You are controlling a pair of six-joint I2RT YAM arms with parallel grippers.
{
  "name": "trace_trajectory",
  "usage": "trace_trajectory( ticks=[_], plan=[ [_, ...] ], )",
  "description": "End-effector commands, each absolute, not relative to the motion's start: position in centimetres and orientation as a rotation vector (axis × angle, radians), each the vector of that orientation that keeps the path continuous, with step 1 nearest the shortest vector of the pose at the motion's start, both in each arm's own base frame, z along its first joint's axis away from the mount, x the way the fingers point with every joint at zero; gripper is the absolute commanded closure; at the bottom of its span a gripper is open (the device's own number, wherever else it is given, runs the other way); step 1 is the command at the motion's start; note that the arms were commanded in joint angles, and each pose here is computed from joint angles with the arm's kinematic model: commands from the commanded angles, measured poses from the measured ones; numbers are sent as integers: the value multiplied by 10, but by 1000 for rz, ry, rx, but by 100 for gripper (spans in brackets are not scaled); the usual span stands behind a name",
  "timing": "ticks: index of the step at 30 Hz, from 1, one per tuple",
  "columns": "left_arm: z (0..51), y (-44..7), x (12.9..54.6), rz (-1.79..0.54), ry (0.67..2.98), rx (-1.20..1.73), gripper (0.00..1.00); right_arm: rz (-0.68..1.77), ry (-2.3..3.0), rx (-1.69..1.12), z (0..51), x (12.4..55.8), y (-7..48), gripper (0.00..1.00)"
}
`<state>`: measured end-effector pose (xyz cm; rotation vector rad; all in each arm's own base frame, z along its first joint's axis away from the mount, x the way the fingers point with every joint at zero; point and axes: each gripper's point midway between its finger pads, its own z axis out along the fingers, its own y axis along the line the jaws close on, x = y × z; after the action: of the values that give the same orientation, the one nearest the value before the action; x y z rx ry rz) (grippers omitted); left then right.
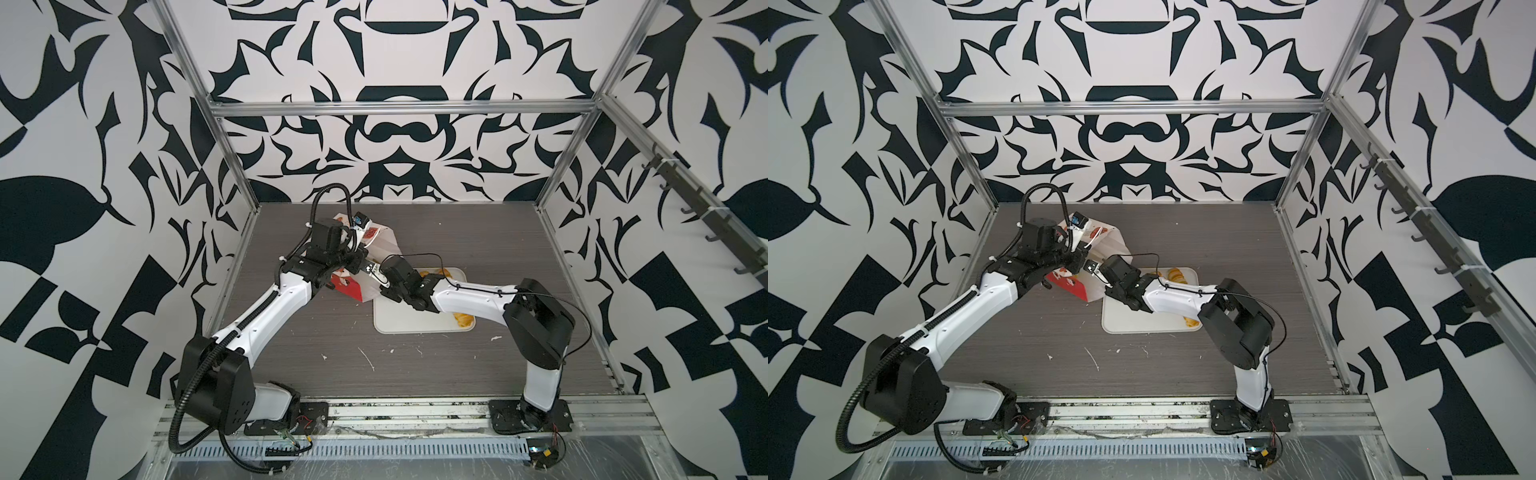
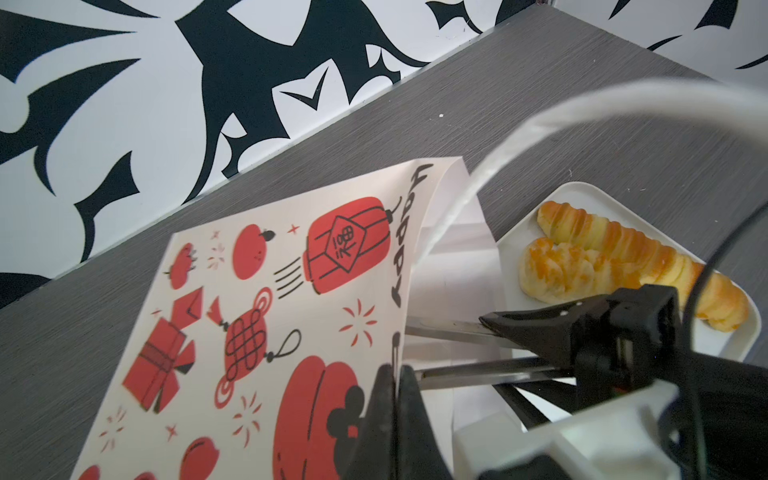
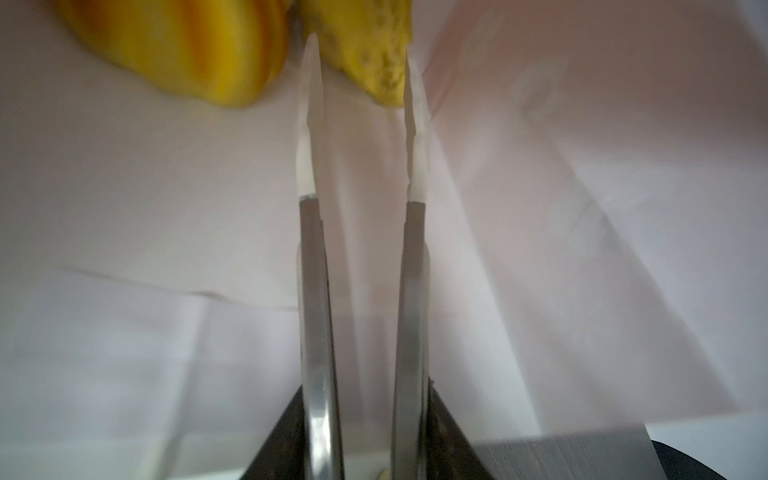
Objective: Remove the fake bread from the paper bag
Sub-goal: 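Insert the tongs deep into the bag toward the yellow striped bun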
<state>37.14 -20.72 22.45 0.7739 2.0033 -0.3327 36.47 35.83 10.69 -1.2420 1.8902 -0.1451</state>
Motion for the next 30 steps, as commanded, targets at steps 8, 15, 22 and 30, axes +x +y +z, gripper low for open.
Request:
trace_trajectory(
  ticks=[8, 15, 22, 30],
  plan=[
    [246, -199, 375, -251, 1953, 760, 100, -160, 1829, -1113, 149, 364, 347, 60],
    [239, -200, 381, -241, 1974, 759, 100, -54, 1835, -1040, 165, 357, 348, 61],
    [232, -201, 384, -258, 1979, 729, 100, 192, 1928, -946, 162, 349, 358, 63],
    [230, -202, 382, -276, 1977, 713, 100, 427, 1996, -714, 147, 344, 366, 67]
  ],
)
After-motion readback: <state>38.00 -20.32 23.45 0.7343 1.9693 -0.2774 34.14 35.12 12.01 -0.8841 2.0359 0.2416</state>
